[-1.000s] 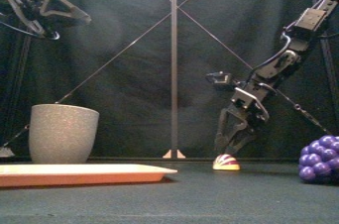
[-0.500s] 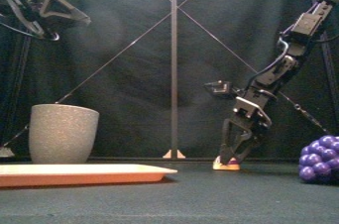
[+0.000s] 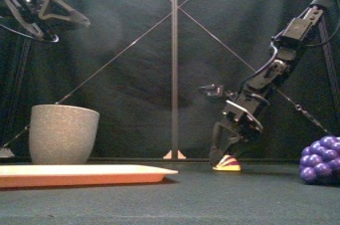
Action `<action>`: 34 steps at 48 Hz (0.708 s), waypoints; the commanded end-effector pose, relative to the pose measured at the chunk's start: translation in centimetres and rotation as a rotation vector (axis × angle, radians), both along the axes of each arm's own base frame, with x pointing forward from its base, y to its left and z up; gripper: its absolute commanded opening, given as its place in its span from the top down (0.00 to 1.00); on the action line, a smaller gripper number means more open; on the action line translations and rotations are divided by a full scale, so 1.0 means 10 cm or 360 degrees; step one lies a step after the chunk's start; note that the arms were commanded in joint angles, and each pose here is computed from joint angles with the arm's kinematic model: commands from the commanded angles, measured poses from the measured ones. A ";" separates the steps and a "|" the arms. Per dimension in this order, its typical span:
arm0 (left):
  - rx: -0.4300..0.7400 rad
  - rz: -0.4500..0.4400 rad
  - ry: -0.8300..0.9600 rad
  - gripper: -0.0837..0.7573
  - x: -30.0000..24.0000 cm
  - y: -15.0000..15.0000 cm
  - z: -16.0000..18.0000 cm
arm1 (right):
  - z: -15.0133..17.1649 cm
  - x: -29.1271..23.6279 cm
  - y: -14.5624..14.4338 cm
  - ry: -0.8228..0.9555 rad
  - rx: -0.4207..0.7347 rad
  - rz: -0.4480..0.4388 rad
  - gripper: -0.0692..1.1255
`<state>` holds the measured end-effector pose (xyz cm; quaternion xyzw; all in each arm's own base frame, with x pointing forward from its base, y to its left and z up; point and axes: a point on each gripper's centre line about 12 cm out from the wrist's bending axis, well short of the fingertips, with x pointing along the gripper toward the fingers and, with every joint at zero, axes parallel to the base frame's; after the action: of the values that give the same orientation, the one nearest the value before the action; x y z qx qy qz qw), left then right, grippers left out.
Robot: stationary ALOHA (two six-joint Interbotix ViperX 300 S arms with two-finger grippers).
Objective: Pick the onion then place it in the grey bowl
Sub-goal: Pick the onion
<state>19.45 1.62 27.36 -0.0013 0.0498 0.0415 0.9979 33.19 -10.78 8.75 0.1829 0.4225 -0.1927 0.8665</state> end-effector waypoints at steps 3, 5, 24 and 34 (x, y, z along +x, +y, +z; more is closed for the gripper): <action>0.0000 0.0000 -0.0029 0.88 0.01 0.00 0.05 | 0.09 -0.07 0.04 0.0015 0.0021 0.0011 0.13; 0.0000 0.0003 -0.0029 0.88 0.01 0.00 0.05 | 0.11 -0.08 0.05 0.0011 0.0022 0.0010 0.13; 0.0000 0.0000 -0.0029 0.88 0.01 0.00 0.05 | 0.05 -0.09 0.06 0.0033 0.0035 0.0004 0.15; 0.0000 0.0000 -0.0029 0.88 0.01 0.00 0.05 | 0.04 -0.08 0.09 0.0038 0.0044 0.0014 0.27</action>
<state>19.41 1.58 27.27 -0.0013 0.0506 0.0407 0.9979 32.27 -10.14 9.01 0.1895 0.4360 -0.1887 0.8593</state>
